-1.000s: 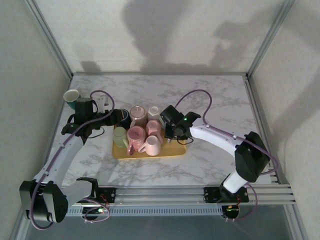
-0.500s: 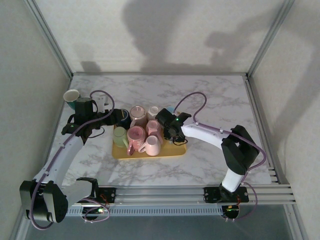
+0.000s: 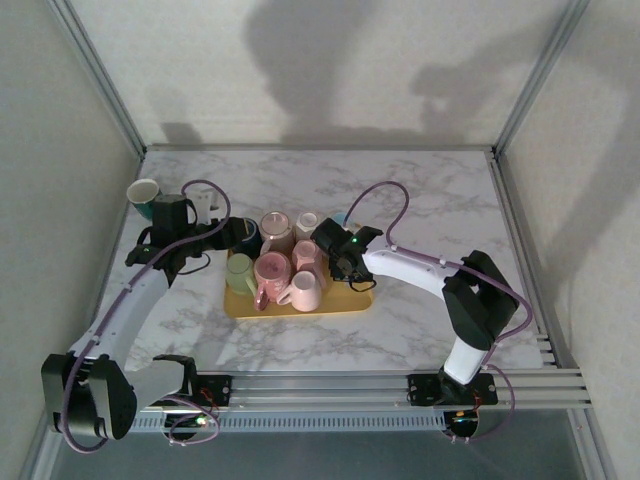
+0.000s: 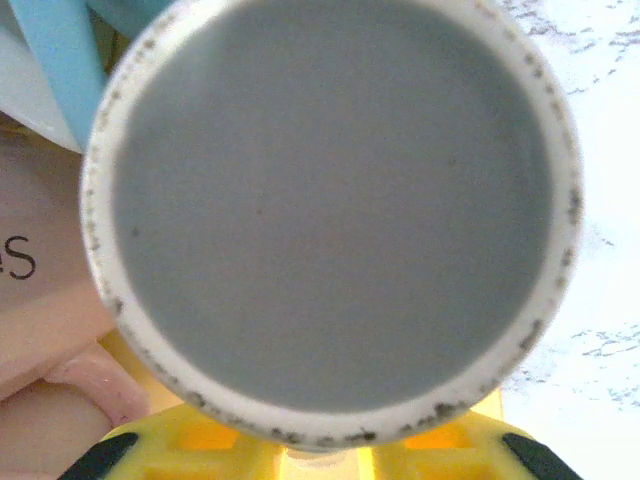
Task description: Turn the mug right side up
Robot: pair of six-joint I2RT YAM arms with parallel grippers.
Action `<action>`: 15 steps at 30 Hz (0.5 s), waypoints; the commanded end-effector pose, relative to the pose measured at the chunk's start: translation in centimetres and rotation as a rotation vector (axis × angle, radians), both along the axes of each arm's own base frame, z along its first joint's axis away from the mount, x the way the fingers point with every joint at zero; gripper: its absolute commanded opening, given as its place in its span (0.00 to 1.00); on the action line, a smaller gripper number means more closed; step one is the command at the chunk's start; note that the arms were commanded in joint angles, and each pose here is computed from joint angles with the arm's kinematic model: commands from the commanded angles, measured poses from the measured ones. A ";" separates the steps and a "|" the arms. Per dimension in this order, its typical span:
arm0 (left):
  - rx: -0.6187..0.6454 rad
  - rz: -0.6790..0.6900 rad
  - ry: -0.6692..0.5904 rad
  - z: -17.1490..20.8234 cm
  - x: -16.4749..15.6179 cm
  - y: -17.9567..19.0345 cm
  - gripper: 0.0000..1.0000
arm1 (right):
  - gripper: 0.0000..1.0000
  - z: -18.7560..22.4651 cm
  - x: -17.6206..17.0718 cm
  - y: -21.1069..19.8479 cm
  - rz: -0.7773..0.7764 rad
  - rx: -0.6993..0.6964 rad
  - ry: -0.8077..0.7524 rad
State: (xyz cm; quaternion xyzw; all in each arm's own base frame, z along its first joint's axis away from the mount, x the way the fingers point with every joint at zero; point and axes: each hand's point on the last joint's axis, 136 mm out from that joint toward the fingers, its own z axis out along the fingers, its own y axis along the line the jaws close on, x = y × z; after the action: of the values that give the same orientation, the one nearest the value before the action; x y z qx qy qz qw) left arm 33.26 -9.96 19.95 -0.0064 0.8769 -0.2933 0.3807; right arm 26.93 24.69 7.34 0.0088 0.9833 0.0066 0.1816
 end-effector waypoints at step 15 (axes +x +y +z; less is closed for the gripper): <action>-0.012 -0.010 -0.022 0.8 0.1 -0.3 0.53 | 0.19 -0.4 0.1 -0.9 0.064 -0.041 -0.072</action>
State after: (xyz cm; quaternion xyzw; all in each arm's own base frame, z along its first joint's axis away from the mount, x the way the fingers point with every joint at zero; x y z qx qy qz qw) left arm 33.26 -9.96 19.93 -0.0067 0.8771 -0.2933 0.3803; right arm 27.00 24.15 6.08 -0.0152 0.9810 -0.0035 0.1934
